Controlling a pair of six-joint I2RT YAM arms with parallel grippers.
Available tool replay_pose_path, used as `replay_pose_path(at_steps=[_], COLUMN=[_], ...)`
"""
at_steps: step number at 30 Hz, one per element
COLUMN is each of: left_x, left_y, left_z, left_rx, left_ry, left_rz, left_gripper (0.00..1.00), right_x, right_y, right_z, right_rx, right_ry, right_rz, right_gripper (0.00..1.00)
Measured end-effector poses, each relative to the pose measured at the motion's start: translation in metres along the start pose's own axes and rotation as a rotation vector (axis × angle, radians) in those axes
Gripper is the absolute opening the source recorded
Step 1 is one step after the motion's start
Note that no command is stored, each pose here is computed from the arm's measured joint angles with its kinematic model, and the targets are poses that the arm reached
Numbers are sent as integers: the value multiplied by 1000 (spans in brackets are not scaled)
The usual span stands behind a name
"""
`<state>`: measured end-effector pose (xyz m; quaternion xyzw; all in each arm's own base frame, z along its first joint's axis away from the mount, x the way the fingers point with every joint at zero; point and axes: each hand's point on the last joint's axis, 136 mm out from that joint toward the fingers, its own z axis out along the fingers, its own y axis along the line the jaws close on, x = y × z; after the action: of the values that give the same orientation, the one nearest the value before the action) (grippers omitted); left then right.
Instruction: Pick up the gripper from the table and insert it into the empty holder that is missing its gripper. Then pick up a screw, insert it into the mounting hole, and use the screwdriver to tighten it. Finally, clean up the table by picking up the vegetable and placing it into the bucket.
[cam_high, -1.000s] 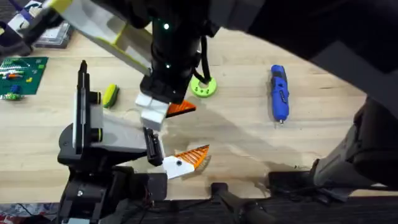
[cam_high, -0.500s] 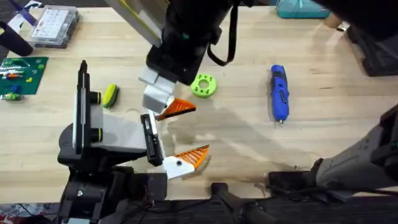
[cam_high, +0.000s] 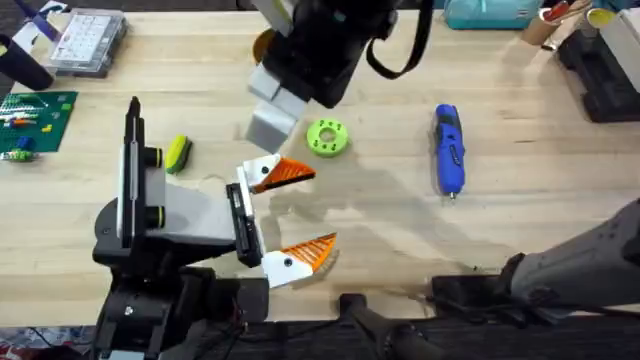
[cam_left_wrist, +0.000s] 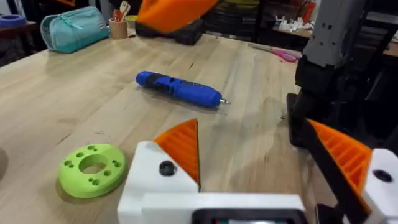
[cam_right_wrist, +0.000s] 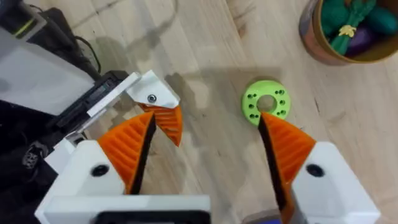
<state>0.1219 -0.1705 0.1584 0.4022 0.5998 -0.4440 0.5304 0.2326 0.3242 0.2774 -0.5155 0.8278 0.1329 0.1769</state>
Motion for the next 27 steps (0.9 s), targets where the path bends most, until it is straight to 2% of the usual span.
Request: replay_pose_path(at_steps=[3, 8, 17, 27], left_x=[0, 0, 0, 0], left_y=[0, 0, 0, 0], left_z=[0, 0, 0, 0], left_rx=[0, 0, 0, 0], left_ry=[0, 0, 0, 0], left_rz=[0, 0, 0, 0], left_gripper=[990, 990, 990, 990], right_x=[4, 29, 60, 61], right_y=[1, 5, 13, 13], right_z=[2, 7, -28, -25], right_rx=[-1, -12, -13, -14], right_ry=[5, 49, 65, 66], right_rz=[3, 9, 5, -7], right_gripper=[995, 995, 995, 995])
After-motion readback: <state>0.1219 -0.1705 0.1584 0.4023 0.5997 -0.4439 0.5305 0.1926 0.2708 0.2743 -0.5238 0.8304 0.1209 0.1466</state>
